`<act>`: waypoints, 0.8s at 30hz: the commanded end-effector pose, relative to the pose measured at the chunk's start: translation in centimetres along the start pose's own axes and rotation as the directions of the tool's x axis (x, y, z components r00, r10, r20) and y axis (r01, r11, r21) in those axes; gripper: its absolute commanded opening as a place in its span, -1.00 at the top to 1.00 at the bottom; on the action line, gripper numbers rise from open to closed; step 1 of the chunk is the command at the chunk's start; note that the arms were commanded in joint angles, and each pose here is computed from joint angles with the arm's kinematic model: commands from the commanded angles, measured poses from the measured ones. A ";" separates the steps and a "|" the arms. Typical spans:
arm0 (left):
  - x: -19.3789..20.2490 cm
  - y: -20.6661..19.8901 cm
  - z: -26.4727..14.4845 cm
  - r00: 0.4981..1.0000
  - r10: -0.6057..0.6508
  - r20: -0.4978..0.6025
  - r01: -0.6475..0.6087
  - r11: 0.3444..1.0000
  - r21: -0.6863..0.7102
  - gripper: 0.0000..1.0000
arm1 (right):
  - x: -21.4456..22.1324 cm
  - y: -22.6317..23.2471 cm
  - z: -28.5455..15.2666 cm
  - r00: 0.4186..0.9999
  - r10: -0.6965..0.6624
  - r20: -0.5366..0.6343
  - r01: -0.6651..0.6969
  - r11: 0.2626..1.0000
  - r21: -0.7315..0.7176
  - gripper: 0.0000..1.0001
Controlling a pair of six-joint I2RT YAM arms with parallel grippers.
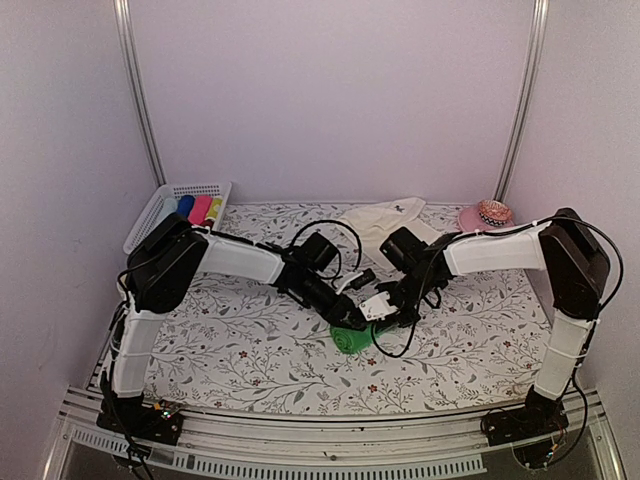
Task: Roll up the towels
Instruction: Pick up the towel from the center of the board.
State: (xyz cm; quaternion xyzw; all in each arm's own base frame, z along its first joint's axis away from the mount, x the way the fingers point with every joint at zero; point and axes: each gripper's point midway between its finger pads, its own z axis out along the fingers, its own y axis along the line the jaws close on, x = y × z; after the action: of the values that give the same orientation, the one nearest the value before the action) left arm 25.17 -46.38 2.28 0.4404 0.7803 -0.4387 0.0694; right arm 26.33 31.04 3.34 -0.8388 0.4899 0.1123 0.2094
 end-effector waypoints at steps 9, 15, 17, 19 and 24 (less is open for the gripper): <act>4.6 -4.4 2.3 0.989 -0.048 -0.140 0.058 0.996 0.070 1.00 | 0.9 -4.3 -0.9 0.997 0.044 -0.062 -0.031 0.978 0.206 0.06; 0.9 -3.8 -1.8 1.000 -0.001 0.000 0.001 0.994 -0.111 1.00 | -0.2 -5.8 -4.6 0.998 0.060 0.005 -0.059 0.957 0.283 -0.59; 0.3 -3.4 -3.1 1.000 0.012 0.022 -0.008 0.984 -0.179 1.00 | -0.3 -6.4 -6.0 0.997 0.070 0.028 -0.075 0.947 0.311 -0.68; -0.1 -3.2 -4.2 0.999 0.014 0.044 -0.004 0.975 -0.221 1.00 | -0.2 -7.0 -7.3 0.995 0.082 0.051 -0.094 0.936 0.339 -0.98; -0.6 -1.7 -8.4 0.995 0.018 0.095 0.019 0.927 -0.375 1.00 | -0.1 -9.1 -10.7 0.983 0.129 0.130 -0.172 0.895 0.412 -0.98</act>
State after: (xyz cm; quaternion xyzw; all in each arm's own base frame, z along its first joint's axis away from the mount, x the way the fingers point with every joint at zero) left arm 25.23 -43.28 7.09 0.4101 0.8269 -0.3537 0.1516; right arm 31.84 29.87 10.76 -0.7652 0.5459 0.0602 0.3358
